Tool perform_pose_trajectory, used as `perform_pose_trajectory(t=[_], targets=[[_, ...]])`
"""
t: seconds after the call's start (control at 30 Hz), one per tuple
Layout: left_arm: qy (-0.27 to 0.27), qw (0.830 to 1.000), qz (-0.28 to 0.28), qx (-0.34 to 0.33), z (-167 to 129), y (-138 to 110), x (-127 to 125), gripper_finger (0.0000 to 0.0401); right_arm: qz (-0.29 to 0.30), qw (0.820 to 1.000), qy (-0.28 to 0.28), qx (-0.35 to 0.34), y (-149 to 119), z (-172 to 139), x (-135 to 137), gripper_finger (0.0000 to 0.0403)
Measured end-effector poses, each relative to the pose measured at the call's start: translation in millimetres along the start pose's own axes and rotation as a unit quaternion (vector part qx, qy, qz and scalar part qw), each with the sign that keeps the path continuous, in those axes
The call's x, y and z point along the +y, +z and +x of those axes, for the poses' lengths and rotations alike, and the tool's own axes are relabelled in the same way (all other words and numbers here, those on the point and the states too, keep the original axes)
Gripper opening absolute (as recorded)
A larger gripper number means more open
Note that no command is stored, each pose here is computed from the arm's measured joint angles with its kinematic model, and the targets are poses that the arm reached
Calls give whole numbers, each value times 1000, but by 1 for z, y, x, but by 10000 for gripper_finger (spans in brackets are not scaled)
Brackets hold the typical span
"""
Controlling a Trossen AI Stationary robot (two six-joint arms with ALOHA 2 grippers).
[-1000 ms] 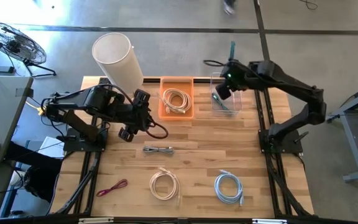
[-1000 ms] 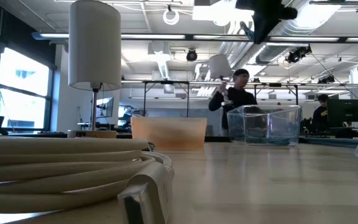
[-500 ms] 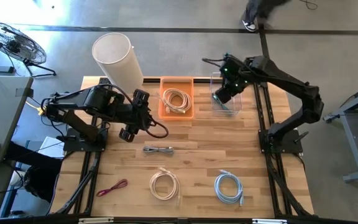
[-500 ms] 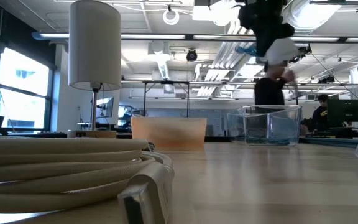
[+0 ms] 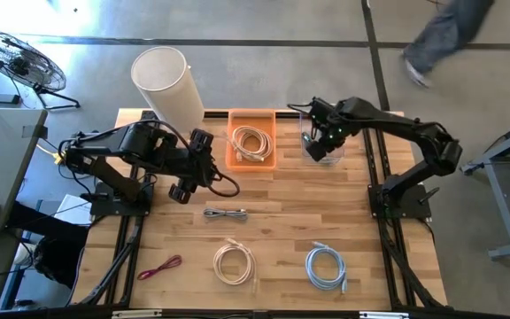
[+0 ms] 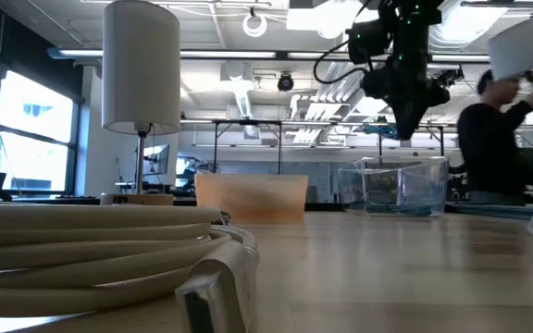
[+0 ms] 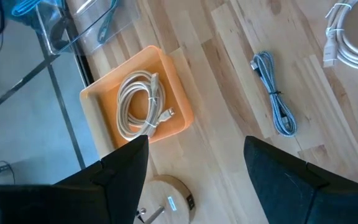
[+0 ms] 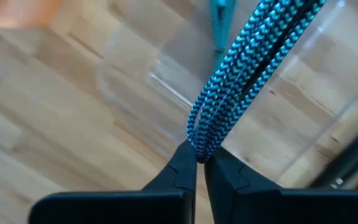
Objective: Pick & Place USB Port
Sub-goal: Put the black blue charger cable into the transparent bin, then put the blue HDMI cable into the orange bin
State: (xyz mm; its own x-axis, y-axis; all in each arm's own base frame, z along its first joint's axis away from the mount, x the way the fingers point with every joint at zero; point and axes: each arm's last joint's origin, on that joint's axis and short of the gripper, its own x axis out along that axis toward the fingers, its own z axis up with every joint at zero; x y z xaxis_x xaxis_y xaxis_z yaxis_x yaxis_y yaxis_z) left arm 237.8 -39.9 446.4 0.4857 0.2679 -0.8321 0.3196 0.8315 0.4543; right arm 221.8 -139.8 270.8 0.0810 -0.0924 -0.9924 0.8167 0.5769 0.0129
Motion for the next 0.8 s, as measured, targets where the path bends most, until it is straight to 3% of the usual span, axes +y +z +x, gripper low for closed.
perform_pose_trajectory(t=[0.17, 0.53, 0.8], targets=[[0, 1000, 0, 0, 0, 0, 0, 259, 9, 998, -58, -7, -3, 7, -4, 61], [2, 1000, 0, 1, 0, 0, 0, 259, -17, 1000, -19, -10, -2, 7, -1, 180], [11, 1000, -3, 4, 0, 0, 1, 259, -57, 991, 17, -116, 6, -10, 3, 191]])
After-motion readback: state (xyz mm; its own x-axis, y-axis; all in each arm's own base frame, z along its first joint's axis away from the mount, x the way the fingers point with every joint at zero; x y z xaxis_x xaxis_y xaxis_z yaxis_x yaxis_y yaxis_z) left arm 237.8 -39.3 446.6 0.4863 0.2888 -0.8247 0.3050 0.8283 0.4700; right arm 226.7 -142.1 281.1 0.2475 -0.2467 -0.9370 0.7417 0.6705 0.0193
